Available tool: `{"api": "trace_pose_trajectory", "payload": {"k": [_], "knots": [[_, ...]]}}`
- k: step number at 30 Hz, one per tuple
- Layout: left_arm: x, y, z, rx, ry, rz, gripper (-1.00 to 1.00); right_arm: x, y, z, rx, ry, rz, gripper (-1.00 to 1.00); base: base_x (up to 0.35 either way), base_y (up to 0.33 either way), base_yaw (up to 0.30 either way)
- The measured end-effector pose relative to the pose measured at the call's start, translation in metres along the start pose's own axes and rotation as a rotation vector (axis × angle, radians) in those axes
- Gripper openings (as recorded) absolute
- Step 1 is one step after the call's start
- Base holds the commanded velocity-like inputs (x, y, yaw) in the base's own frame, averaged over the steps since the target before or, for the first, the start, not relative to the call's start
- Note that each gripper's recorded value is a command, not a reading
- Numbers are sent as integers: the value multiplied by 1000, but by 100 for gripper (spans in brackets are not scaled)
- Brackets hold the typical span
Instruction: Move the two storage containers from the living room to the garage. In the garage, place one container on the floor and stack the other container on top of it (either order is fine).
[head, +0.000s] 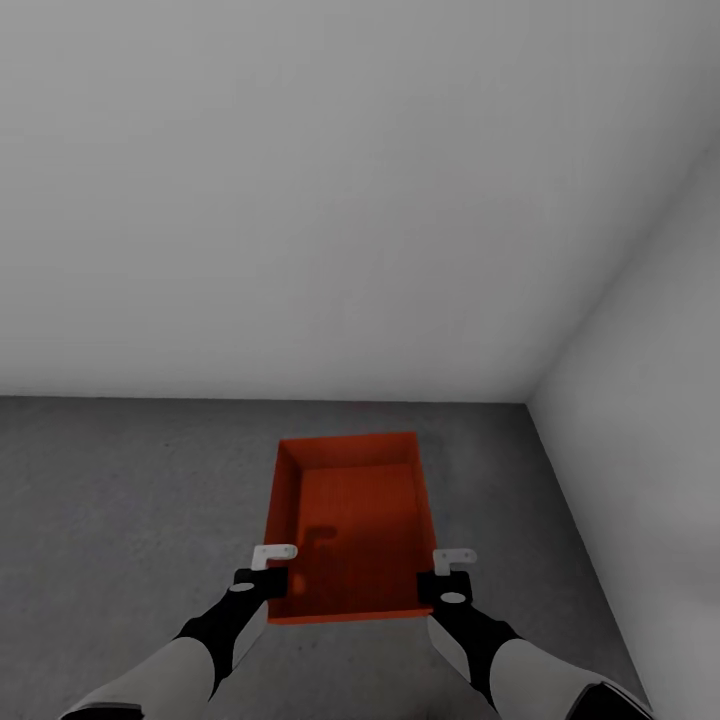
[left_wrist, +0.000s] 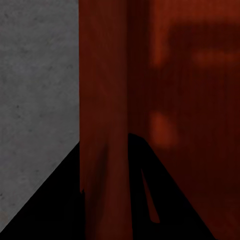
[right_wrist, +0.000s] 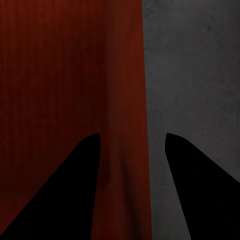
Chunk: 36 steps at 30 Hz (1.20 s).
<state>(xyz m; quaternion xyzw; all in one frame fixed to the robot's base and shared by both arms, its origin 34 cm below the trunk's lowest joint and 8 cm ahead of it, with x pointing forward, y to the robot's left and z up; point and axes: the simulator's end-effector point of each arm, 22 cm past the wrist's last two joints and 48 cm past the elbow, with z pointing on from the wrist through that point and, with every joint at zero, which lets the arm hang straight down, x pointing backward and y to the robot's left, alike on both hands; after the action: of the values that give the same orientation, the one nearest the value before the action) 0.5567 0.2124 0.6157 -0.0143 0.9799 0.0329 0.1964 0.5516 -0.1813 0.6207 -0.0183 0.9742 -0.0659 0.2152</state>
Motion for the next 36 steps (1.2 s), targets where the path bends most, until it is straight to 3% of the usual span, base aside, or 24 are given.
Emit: {"api": "trace_pose_trajectory", "payload": {"k": [36], "knots": [[-1, -2, 26, 0, -1, 1, -100, 0, 3, 26, 0, -1, 1, -100, 0, 0, 0]]}}
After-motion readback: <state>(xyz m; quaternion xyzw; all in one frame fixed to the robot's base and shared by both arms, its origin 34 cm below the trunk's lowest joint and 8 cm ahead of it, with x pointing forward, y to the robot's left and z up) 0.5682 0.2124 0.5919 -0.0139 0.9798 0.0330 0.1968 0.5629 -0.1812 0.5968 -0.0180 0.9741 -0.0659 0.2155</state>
